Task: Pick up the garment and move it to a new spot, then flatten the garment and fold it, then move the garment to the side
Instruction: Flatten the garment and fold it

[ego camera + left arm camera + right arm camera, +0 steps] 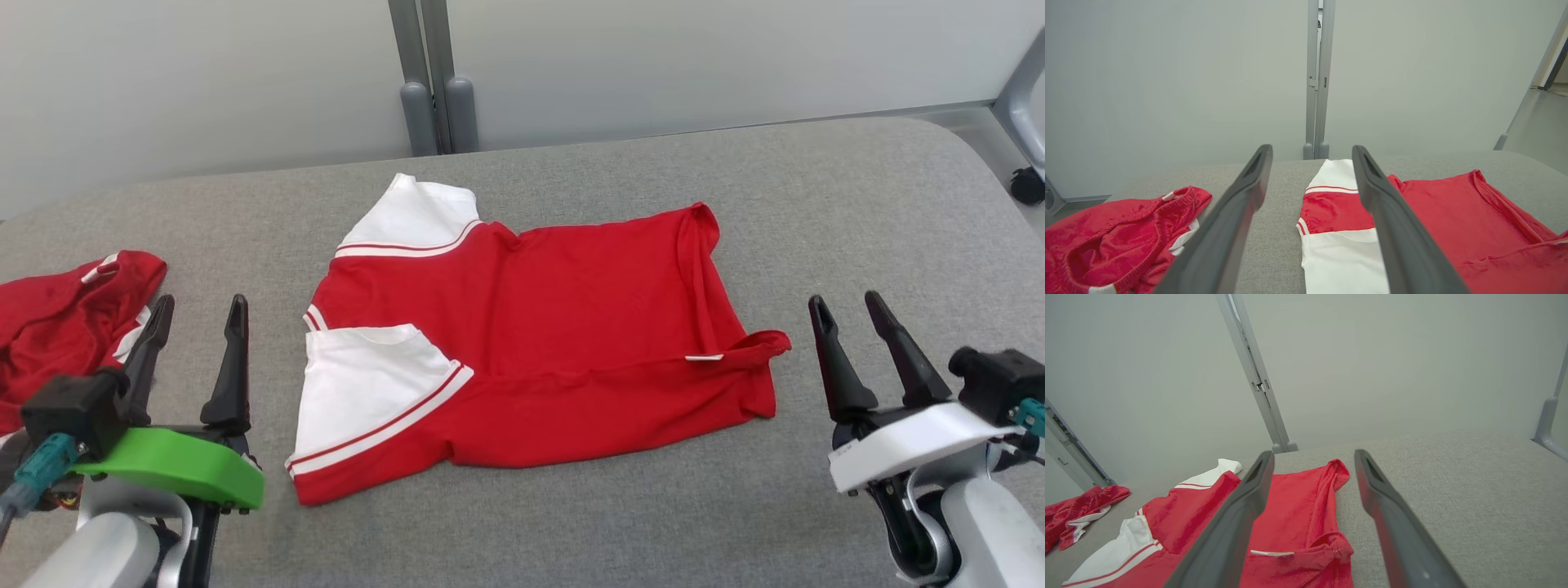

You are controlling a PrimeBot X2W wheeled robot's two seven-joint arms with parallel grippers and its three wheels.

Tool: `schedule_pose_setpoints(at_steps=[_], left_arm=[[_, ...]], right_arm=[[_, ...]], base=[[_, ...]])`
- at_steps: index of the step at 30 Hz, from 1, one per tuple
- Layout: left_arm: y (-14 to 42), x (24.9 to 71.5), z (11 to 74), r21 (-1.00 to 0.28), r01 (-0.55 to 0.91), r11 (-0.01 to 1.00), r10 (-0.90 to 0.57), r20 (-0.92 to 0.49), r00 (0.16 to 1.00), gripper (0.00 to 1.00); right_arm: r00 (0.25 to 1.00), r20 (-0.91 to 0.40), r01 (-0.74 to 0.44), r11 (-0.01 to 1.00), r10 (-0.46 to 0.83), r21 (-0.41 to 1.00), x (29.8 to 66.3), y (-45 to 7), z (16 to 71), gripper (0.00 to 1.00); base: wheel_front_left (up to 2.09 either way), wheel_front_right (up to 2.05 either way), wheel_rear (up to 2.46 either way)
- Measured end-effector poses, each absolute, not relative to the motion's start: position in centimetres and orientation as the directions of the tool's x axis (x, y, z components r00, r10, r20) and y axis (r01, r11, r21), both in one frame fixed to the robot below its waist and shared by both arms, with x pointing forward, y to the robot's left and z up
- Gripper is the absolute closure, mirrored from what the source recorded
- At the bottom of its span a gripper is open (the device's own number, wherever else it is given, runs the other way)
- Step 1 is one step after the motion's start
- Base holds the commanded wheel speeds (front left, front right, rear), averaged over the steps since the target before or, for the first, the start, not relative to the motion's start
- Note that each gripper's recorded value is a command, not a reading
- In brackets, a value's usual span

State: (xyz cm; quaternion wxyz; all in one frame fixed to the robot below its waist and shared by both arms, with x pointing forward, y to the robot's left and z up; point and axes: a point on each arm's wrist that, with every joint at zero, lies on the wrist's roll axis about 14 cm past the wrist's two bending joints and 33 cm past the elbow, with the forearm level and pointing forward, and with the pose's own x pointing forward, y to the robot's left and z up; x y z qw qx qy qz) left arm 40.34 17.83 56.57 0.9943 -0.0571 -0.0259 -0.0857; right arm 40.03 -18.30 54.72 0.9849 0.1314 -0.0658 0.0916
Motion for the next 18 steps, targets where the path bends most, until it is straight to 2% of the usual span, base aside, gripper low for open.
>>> schedule_pose_setpoints(at_steps=[4,6,10,14,18], left_arm=[[17.9,38.8,56.5,-0.154,0.112,0.982,-0.096,0.103,0.990,0.00],[18.0,37.9,55.0,-0.191,0.085,0.978,-0.071,0.076,0.995,0.00],[17.8,37.2,53.7,-0.195,0.092,0.976,-0.082,0.061,0.995,0.00],[18.0,37.5,53.6,-0.181,0.107,0.978,-0.095,0.075,0.993,0.00],[17.5,37.4,50.5,-0.187,0.120,0.975,-0.129,-0.034,0.991,0.00]], right_arm=[[0.989,0.084,-0.139,0.951,0.121,0.277,38.6,-19.0,51.7,0.00],[0.992,0.068,-0.122,0.951,0.107,0.283,38.3,-19.1,50.9,0.00],[0.993,0.043,-0.119,0.952,0.111,0.283,38.2,-18.9,50.1,0.00],[0.991,-0.040,-0.113,0.955,0.128,0.273,38.6,-18.8,48.4,0.00],[0.970,-0.187,-0.103,0.958,0.157,0.267,39.1,-18.5,45.6,0.00]], base=[[0.00,0.00,0.00],[0.00,0.00,0.00],[0.00,0.00,0.00],[0.00,0.00,0.00],[0.00,0.00,0.00]])
